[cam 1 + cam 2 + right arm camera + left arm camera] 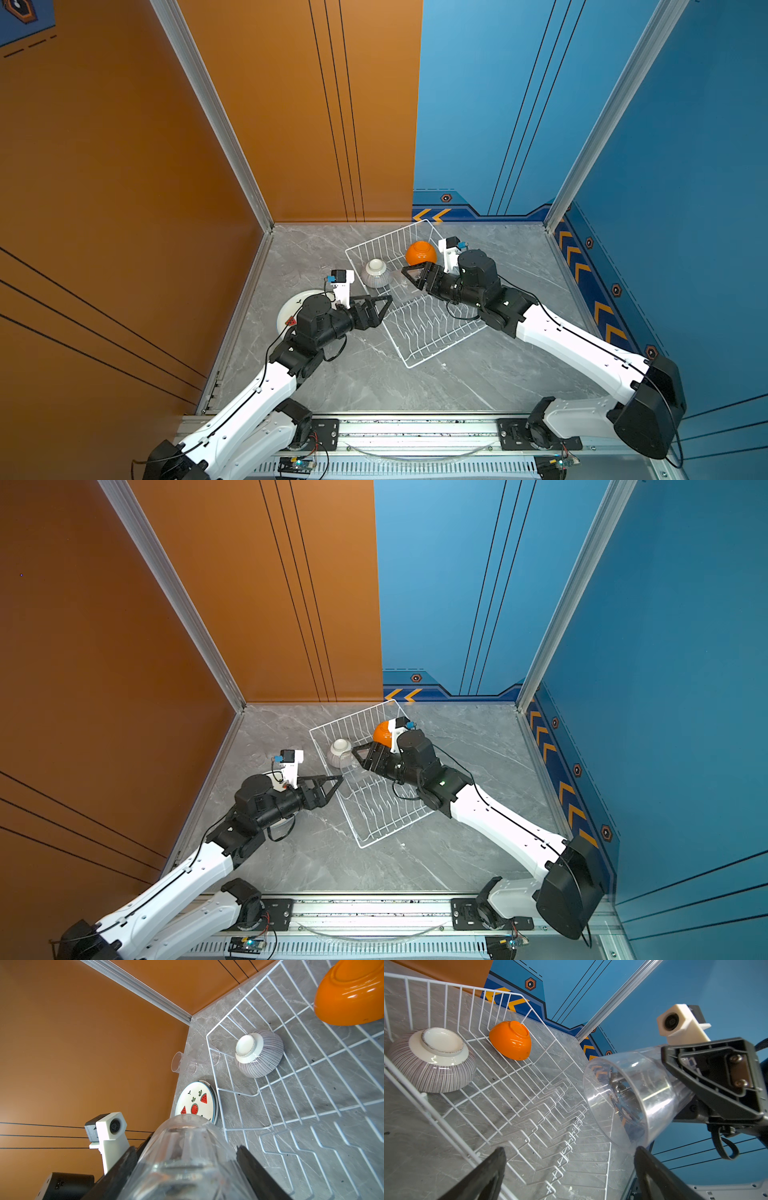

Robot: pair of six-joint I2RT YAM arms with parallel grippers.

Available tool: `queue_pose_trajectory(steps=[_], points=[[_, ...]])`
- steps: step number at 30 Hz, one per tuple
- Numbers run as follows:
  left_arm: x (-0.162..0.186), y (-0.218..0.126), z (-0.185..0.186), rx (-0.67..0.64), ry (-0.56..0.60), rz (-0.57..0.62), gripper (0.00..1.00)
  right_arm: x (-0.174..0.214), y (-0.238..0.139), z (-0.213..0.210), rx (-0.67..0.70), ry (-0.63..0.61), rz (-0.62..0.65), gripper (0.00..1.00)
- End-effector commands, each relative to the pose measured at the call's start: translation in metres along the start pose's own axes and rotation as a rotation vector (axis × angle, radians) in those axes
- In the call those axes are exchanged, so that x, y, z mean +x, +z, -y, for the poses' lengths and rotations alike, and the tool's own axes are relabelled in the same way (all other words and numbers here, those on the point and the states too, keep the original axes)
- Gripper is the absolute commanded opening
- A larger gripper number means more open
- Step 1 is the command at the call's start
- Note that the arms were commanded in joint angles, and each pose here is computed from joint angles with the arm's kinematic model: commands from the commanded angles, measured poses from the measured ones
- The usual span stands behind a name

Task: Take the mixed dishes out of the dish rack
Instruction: 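Lift the cup toward the left gripper while the left reaches over the rack, then grasp the clear cup with the left gripper beside the right gripper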

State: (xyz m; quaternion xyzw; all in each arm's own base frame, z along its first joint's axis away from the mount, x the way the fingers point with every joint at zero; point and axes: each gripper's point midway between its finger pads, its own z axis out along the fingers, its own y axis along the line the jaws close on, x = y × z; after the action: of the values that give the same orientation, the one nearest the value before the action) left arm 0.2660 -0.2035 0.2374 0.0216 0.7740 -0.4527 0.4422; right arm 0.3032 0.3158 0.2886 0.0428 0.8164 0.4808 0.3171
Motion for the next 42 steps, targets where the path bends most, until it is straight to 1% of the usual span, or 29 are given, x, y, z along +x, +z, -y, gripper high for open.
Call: queue_pose_trajectory(steps=[1,11,18,23,24,26,39,42], points=[[-0.01,0.0,0.021,0.07,0.04,0.024,0.94,-0.006,-0.007,-0.014,-0.058,0.003,0.027,0.53],[-0.006,-0.004,0.03,0.099,0.088,0.038,0.91,-0.013,-0.01,-0.014,-0.054,0.001,0.043,0.53],[-0.011,-0.004,0.044,0.153,0.126,0.06,0.89,-0.011,-0.009,-0.017,-0.065,0.002,0.036,0.53],[-0.014,0.001,0.05,0.175,0.13,0.069,0.87,-0.011,-0.01,-0.016,-0.061,0.004,0.036,0.53],[-0.015,0.002,0.052,0.181,0.13,0.07,0.82,-0.01,-0.01,-0.017,-0.063,0.005,0.036,0.53],[-0.016,0.005,0.055,0.197,0.133,0.074,0.8,-0.01,-0.009,-0.018,-0.064,0.004,0.037,0.53],[-0.015,0.02,0.089,0.315,0.18,0.065,0.72,-0.008,-0.003,-0.021,-0.084,0.015,0.019,0.53],[-0.013,0.024,0.093,0.332,0.191,0.062,0.69,-0.006,-0.002,-0.022,-0.089,0.016,0.013,0.53]])
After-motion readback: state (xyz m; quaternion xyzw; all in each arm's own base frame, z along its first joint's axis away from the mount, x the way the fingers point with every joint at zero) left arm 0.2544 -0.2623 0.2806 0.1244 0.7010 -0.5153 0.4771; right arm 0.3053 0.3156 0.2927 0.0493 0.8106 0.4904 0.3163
